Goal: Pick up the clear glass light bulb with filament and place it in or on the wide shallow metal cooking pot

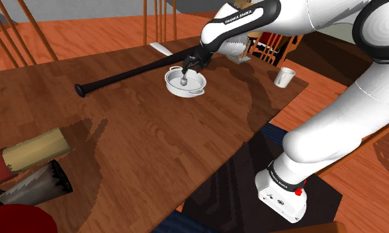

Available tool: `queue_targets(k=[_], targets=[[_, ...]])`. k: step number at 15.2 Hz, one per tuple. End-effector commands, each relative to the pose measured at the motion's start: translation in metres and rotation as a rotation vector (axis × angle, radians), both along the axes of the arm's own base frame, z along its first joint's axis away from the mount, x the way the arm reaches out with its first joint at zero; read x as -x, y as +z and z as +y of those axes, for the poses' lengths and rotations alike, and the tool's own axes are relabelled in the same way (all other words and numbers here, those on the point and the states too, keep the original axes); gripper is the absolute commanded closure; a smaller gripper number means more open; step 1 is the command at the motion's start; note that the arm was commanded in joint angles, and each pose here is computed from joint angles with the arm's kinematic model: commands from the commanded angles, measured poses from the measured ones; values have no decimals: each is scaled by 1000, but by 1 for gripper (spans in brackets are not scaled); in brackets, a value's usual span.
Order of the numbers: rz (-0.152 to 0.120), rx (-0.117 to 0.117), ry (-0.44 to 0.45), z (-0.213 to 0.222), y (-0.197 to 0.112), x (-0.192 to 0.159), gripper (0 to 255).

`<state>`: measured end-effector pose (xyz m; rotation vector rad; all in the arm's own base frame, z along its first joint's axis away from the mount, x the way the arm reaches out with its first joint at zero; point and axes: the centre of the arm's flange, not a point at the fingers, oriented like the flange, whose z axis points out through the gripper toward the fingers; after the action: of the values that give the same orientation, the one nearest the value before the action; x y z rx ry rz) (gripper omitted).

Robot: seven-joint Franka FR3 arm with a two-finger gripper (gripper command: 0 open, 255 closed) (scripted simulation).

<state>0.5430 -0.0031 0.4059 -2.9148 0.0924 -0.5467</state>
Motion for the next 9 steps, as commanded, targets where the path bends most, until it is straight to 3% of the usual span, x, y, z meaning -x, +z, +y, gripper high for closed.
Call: queue_targets(k=[1,9], targets=[[0,0,0,-3,23,8,0],[0,0,0,-5,32,12,0]])
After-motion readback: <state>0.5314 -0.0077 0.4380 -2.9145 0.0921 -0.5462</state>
